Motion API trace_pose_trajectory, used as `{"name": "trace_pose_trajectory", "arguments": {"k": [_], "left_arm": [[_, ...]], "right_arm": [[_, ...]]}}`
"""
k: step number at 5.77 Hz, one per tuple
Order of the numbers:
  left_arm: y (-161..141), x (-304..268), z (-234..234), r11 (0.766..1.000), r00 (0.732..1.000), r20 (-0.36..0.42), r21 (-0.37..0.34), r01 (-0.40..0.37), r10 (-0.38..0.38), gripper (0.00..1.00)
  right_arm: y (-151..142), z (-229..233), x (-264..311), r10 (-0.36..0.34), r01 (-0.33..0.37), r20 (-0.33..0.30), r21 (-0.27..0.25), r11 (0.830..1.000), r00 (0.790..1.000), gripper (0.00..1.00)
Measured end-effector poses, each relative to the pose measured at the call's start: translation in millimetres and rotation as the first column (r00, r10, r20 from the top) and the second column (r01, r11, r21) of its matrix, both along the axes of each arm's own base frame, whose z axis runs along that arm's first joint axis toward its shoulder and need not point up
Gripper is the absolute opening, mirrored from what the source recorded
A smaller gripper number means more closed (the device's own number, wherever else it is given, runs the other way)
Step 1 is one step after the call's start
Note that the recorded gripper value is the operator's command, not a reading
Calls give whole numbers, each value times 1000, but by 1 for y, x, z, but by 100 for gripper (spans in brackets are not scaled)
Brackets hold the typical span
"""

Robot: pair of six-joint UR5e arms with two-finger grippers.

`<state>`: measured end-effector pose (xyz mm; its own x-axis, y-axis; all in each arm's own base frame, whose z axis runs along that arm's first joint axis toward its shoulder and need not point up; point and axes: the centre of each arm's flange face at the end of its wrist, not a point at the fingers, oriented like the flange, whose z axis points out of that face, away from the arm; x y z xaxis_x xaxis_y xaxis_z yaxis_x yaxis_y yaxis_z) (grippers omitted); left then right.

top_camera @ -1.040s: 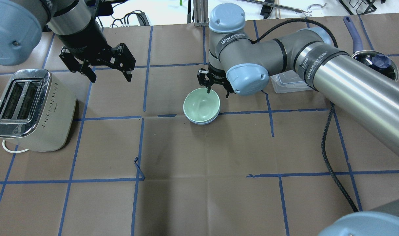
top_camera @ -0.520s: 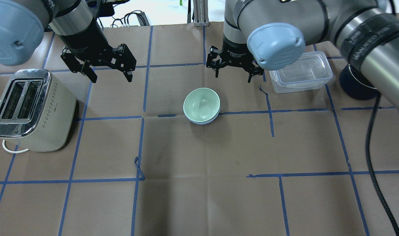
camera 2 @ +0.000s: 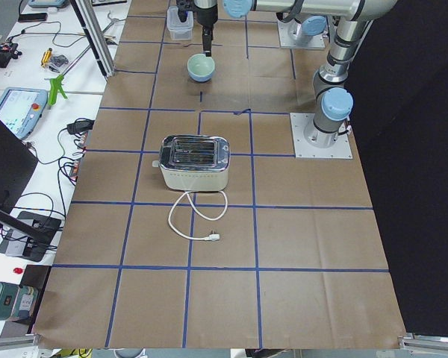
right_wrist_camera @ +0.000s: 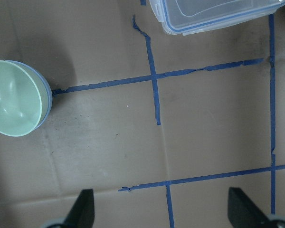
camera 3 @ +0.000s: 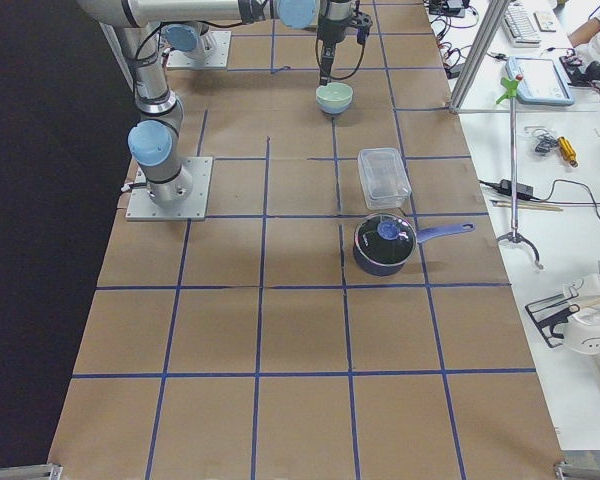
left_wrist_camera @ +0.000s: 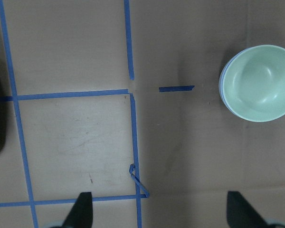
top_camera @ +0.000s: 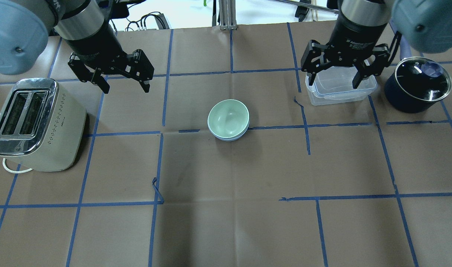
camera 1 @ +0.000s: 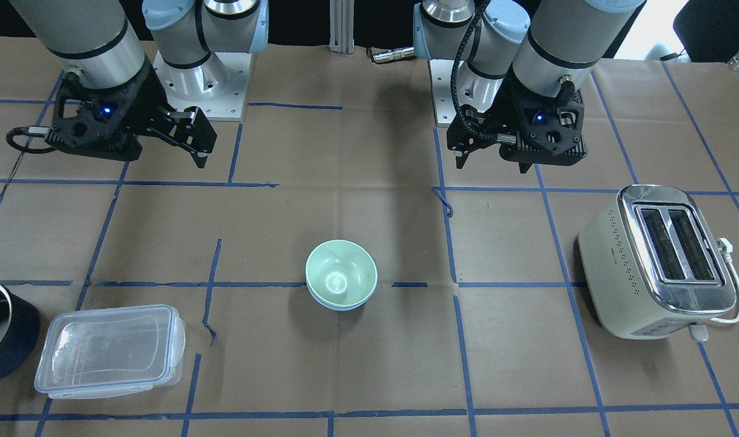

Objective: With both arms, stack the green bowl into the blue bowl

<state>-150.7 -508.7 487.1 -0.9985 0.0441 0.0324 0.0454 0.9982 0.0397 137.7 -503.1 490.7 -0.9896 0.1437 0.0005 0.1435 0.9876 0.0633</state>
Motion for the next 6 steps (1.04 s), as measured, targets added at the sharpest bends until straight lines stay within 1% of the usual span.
{"name": "trace_pose_trajectory", "arguments": {"k": [2, 4, 6], "left_arm": [[0, 0, 0, 1000, 1000, 0, -1, 0, 0, 99], [1, 0, 1, 1000, 1000, 0, -2, 0, 0, 99], [1, 0, 1, 1000, 1000, 0, -4, 0, 0, 99]], "right_arm": [[6, 7, 1, -22, 22, 0, -8, 1000, 1000, 100], [9, 6, 17, -9, 9, -3, -8, 1000, 1000, 100], [5, 3, 16, -2, 2, -3, -12, 1000, 1000, 100]]}}
